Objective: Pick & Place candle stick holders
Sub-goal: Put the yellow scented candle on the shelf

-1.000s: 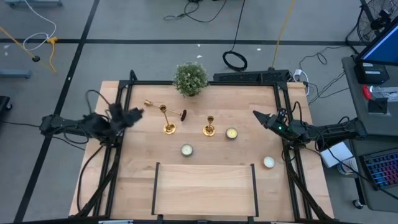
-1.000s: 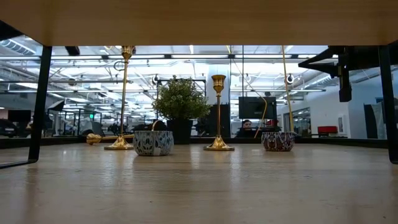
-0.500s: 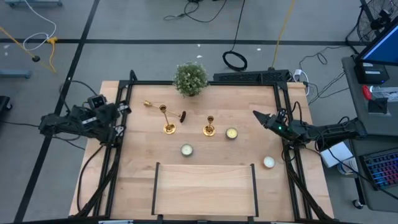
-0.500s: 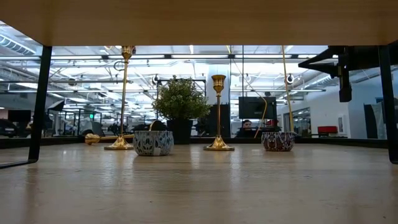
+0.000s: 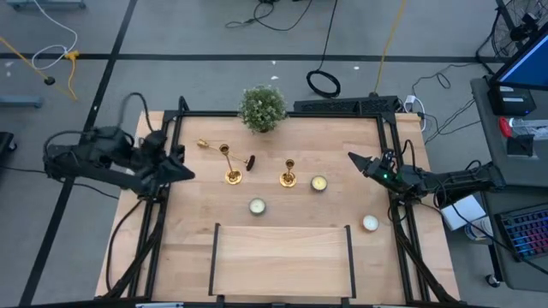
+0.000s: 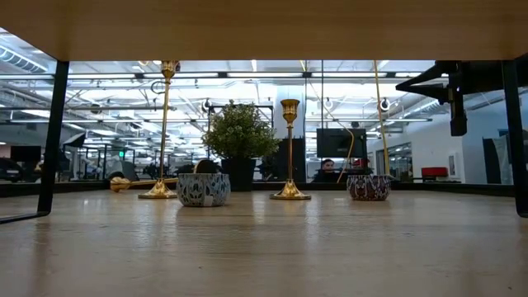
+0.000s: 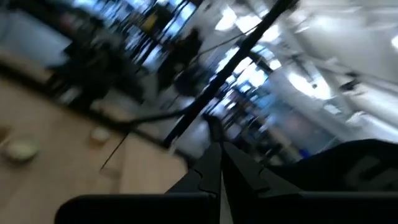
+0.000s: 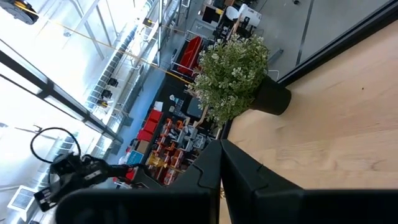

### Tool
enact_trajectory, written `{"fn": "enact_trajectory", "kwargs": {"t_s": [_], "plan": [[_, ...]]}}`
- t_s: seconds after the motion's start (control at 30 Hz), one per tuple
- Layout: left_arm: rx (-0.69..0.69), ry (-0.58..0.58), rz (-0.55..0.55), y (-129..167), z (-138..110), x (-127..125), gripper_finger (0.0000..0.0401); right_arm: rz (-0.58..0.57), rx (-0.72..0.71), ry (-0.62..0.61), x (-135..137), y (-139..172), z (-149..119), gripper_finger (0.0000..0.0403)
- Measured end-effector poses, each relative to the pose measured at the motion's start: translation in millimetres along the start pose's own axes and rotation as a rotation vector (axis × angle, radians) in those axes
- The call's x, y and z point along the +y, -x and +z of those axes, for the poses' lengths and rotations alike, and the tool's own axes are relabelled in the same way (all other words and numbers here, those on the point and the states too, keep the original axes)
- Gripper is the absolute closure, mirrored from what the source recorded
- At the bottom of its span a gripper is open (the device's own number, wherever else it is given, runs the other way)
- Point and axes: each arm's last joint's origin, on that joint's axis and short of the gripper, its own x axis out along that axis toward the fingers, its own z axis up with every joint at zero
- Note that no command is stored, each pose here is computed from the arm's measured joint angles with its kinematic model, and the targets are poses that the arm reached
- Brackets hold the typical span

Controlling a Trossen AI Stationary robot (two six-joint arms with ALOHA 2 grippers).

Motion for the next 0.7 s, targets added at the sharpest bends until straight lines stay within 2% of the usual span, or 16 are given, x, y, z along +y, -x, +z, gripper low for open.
{"fn": "enact_trajectory", "kwargs": {"t_s": [0.2, 0.37, 0.47, 0.7], "plan": [[0.146, 0.109, 0.343, 9.7, -15.1, 16.5, 0.0384, 0.000, 0.001, 0.000, 0.0, 0.0, 0.0, 0.0399], [0.138, 0.237, 0.591, 18.0, -25.3, 29.0, 0.0385, 0.000, 0.001, 0.000, -0.1, 0.0, -0.1, 0.0399], [0.100, 0.290, 0.658, 20.2, -26.6, 31.7, 0.0385, -0.001, 0.001, 0.001, -0.1, 0.0, -0.1, 0.0399], [0.130, 0.350, 0.714, 23.7, -31.4, 34.8, 0.0384, -0.001, 0.000, -0.006, -0.1, 0.0, 0.0, 0.0399]]}}
